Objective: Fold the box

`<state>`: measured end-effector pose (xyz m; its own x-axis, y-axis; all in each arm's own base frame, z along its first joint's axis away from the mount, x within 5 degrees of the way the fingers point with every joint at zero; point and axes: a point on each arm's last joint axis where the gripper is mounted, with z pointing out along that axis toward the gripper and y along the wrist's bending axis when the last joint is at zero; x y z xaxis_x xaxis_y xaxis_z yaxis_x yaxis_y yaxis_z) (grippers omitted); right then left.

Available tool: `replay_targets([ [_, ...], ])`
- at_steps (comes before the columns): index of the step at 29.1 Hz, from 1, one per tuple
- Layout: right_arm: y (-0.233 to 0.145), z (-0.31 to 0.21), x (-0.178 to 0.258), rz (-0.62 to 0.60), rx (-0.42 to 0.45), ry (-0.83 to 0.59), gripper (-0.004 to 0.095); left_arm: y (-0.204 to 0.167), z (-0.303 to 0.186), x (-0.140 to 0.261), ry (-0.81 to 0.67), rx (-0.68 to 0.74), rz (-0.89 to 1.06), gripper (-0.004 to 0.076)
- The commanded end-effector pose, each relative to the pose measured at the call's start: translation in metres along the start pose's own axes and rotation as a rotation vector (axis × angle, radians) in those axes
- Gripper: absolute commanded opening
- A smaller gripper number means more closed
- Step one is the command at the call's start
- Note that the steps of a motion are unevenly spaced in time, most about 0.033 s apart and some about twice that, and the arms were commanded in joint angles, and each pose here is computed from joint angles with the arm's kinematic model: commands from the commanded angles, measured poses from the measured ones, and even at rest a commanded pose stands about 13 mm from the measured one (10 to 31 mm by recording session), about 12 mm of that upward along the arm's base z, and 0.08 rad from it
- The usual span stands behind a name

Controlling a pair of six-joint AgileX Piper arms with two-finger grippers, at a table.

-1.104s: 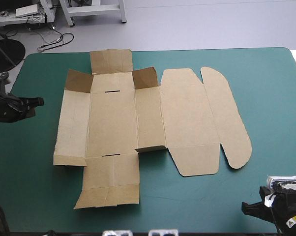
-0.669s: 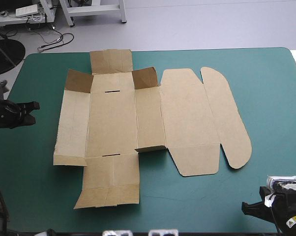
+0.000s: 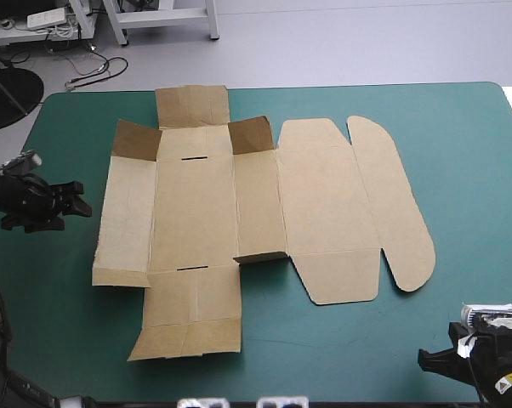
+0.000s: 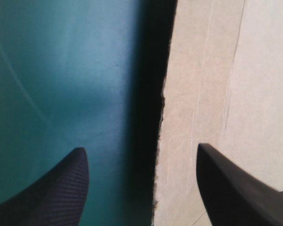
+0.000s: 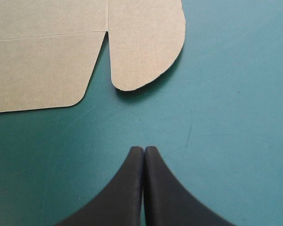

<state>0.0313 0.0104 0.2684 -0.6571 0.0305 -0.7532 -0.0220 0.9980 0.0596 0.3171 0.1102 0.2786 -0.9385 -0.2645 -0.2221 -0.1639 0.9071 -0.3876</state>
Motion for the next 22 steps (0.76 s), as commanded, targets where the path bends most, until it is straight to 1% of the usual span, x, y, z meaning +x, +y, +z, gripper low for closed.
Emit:
replay_targets([
  [1, 0.000, -0.005, -0.011, -0.001, 0.004, -0.071, -0.0020, -0.030, 0.002, -0.002, 0.040, 0.078, 0.093, 0.0475],
  [5, 0.000, -0.005, -0.011, -0.001, 0.004, -0.071, -0.0020, -0.040, 0.020, -0.005, 0.080, 0.088, 0.136, 0.0475],
  [8, 0.000, -0.005, -0.011, -0.001, 0.004, -0.071, -0.0020, -0.041, 0.031, -0.006, 0.110, 0.095, 0.138, 0.0475],
  [15, 0.000, -0.005, -0.011, 0.006, 0.004, -0.071, -0.0020, -0.039, 0.042, -0.008, 0.139, 0.122, 0.115, 0.0475],
  [18, 0.000, -0.005, -0.011, 0.006, 0.004, -0.073, -0.0020, -0.041, 0.045, -0.007, 0.155, 0.165, 0.101, 0.0475],
  [22, 0.000, -0.005, -0.011, 0.006, 0.004, -0.073, -0.0020, -0.046, 0.055, -0.002, 0.182, 0.176, 0.102, 0.0475],
])
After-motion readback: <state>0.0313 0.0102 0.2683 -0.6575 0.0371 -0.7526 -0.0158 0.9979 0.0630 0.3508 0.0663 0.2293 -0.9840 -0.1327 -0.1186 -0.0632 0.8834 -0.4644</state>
